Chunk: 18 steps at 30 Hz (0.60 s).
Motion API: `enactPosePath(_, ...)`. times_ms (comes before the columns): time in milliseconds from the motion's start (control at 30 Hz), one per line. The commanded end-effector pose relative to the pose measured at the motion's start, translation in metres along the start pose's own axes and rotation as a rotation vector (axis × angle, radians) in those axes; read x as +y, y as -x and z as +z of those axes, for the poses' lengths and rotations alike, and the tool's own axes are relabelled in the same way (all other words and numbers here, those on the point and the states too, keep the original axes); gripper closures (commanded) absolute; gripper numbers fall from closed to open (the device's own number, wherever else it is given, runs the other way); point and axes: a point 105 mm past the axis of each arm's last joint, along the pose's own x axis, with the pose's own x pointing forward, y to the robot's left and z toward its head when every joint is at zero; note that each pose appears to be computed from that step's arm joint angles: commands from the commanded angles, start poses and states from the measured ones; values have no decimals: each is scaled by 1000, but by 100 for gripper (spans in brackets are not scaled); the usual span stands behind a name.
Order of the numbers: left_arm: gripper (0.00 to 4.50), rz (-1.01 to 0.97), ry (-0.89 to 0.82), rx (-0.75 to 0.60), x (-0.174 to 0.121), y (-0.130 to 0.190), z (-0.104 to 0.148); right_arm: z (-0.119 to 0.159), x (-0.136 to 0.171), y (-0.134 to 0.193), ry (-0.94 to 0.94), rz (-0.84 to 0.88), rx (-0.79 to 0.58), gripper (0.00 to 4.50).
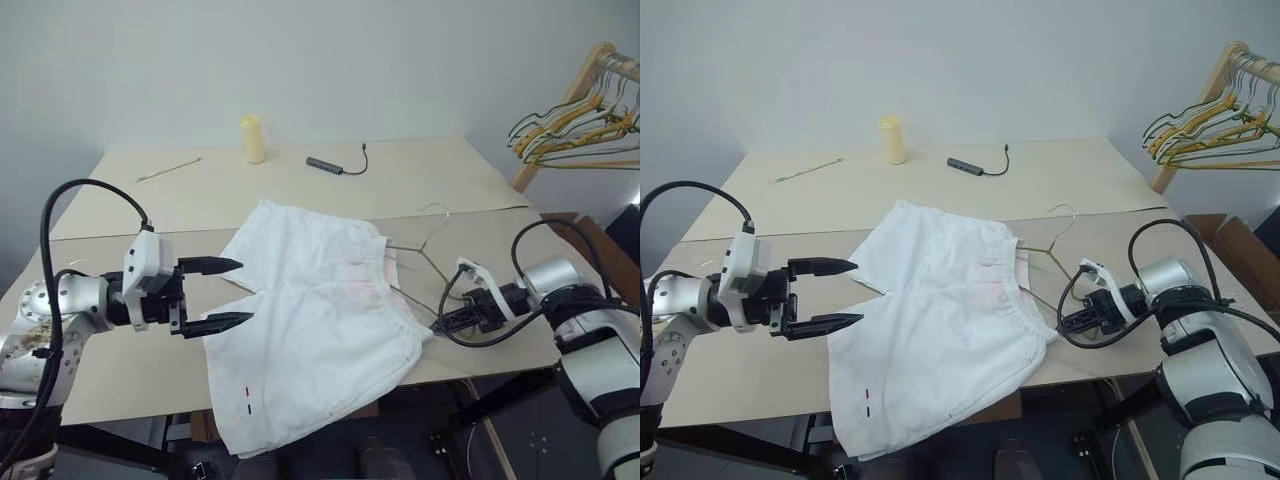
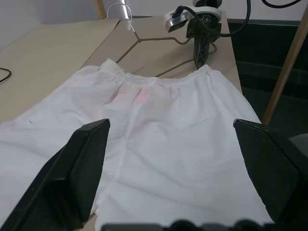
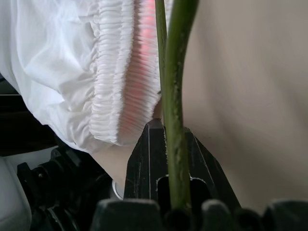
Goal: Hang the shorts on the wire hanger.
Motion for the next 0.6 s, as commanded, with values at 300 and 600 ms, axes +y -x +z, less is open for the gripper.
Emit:
enactPosePath(300, 4, 19, -78, -19, 0, 3, 13, 23, 2, 14, 73, -45, -28, 450)
enactPosePath(600, 4, 33, -87, -15, 1, 4, 14, 46, -1, 22, 113, -122, -172, 450)
